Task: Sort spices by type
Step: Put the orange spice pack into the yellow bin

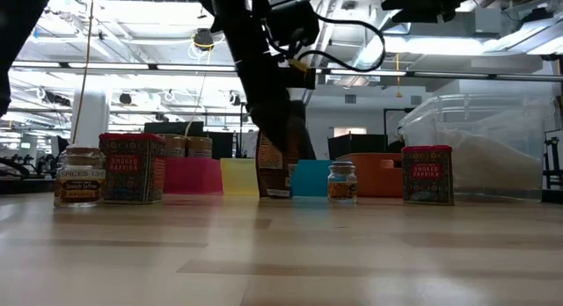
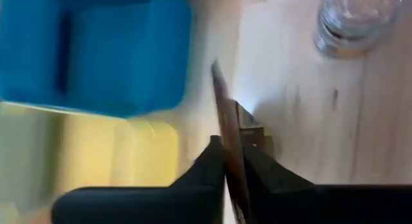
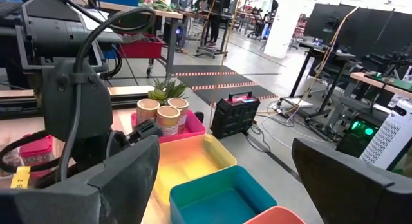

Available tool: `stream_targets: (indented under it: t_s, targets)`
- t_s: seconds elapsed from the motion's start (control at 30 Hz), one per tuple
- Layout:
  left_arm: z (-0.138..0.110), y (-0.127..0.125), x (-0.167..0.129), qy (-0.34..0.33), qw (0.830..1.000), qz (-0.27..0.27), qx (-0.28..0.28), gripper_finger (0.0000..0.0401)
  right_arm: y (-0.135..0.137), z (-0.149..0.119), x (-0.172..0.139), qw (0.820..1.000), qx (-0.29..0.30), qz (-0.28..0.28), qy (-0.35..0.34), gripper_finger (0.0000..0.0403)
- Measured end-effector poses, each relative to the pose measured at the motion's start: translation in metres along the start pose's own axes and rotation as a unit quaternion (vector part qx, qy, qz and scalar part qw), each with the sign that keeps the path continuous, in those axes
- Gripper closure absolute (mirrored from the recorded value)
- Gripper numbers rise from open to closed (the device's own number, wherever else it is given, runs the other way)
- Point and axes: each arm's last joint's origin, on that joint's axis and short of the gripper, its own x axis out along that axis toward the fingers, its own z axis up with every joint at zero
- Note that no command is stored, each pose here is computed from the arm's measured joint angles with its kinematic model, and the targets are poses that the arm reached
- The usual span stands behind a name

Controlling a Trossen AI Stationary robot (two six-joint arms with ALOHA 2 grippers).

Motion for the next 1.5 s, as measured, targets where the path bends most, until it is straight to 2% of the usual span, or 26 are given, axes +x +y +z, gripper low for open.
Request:
stream_targets:
  t_s: [0.17,0.27,0.43,0.57,0.67,0.8,1.0,1.23,1.5]
  targets:
    - [-0.001,0.001,-0.007,0.016,1.0,-0.024,-0.004,0.04,0.0,0.0,0.0,1.0,0.0,0.0,0.0,0.0019]
    - [0.004,0.011,-0.026,-0.005,1.0,-0.021,-0.006,0.04,0.0,0.0,0.0,1.0,0.0,0.0,0.0,0.0019]
    - [0.007,0.045,-0.061,-0.057,0.998,0.0,-0.027,0.04,0.0,0.0,0.0,1.0,0.0,0.0,0.0,0.0019]
    - [0.0,0.078,-0.073,-0.069,0.995,0.025,-0.062,0.0401,0.0,0.0,0.0,1.0,0.0,0.0,0.0,0.0019]
    - [-0.007,0.102,-0.067,-0.058,0.994,0.042,-0.084,0.0401,0.0,0.0,0.0,1.0,0.0,0.0,0.0,0.0019]
    - [-0.018,0.129,-0.044,-0.033,0.993,0.05,-0.101,0.0401,0.0,0.0,0.0,1.0,0.003,0.0,0.0,0.0019]
    - [-0.033,0.155,-0.005,-0.008,0.991,0.022,-0.129,0.0401,0.0,0.0,0.0,1.0,0.002,0.0,0.0,0.0019]
    - [-0.043,0.156,0.031,0.028,0.99,-0.004,-0.135,0.0401,0.0,0.0,0.0,1.0,0.0,0.0,0.0,0.0019]
    - [-0.039,0.146,0.035,0.029,0.991,-0.017,-0.131,0.0397,0.0,0.0,0.0,1.0,0.0,0.0,0.0,0.0019]
